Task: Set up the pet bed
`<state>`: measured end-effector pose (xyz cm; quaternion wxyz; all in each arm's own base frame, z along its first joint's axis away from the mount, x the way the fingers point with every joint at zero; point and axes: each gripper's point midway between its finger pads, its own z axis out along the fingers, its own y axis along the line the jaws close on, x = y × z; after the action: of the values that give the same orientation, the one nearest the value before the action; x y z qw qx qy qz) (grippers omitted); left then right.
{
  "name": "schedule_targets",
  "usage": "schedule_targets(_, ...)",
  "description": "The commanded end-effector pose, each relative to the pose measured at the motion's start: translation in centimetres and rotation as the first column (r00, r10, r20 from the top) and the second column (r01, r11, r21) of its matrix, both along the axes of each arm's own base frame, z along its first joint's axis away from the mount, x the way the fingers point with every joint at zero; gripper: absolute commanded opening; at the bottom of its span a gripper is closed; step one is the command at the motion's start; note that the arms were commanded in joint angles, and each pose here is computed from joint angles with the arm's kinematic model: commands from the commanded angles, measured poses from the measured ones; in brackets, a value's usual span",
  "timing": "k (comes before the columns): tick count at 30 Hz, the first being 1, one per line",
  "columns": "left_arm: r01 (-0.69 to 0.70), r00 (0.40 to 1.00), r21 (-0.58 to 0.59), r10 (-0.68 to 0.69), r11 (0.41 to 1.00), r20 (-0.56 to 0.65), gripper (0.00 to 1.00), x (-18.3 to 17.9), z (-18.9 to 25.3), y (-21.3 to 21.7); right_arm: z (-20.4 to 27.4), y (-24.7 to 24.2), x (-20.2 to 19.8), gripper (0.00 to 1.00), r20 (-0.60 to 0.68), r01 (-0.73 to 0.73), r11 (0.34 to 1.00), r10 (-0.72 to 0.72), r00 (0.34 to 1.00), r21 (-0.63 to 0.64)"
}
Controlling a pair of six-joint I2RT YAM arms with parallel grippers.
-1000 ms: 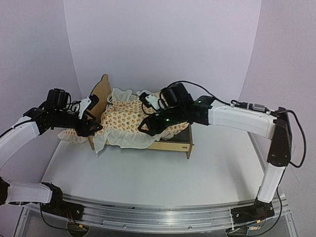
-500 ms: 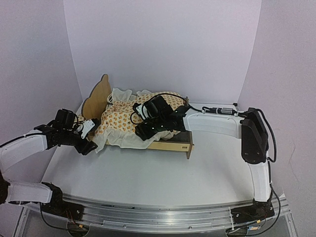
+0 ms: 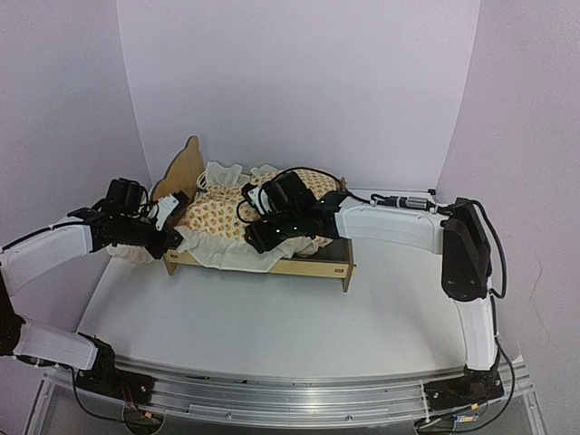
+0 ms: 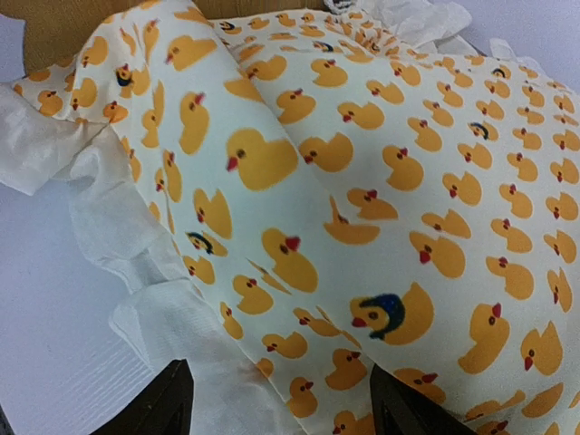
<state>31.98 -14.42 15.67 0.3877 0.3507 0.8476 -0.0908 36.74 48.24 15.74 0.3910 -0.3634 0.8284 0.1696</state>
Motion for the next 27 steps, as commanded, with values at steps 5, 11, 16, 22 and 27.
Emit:
schedule_targets(5, 0.057, 0.998, -0.401, -0.038, 0.914, 0.054, 0.00, 0.5, 12.9, -4.7, 14.4, 5.8, -4.2, 0.66, 0.072, -0.314, 0.863, 0.312, 0.948, 0.397)
schedule_targets(11, -0.024, 1.000, -0.509, 0.017, 0.860, -0.020, 0.00, 1.5, 14.9, -5.4, 17.1, 9.7, -6.8, 0.52, 0.030, -0.367, 0.621, 0.483, 0.875, 0.693)
schedule_targets(16, -0.058, 0.998, -0.554, 0.053, 0.831, -0.024, 0.00, 2.2, 16.7, -5.5, 14.8, 12.2, -7.8, 0.47, 0.000, -0.311, 0.643, 0.435, 0.901, 0.700)
schedule_targets(22, -0.051, 0.998, -0.598, 0.064, 0.800, 0.001, 0.00, 2.3, 18.3, -5.8, 11.5, 15.1, -10.1, 0.46, -0.041, -0.321, 0.651, 0.476, 0.879, 0.688)
schedule_targets(27, -0.047, 0.997, -0.594, 0.075, 0.803, 0.022, 0.00, 2.1, 18.0, -5.6, 5.6, 14.2, -5.7, 0.37, -0.072, -0.143, 0.786, 0.232, 0.970, 0.601)
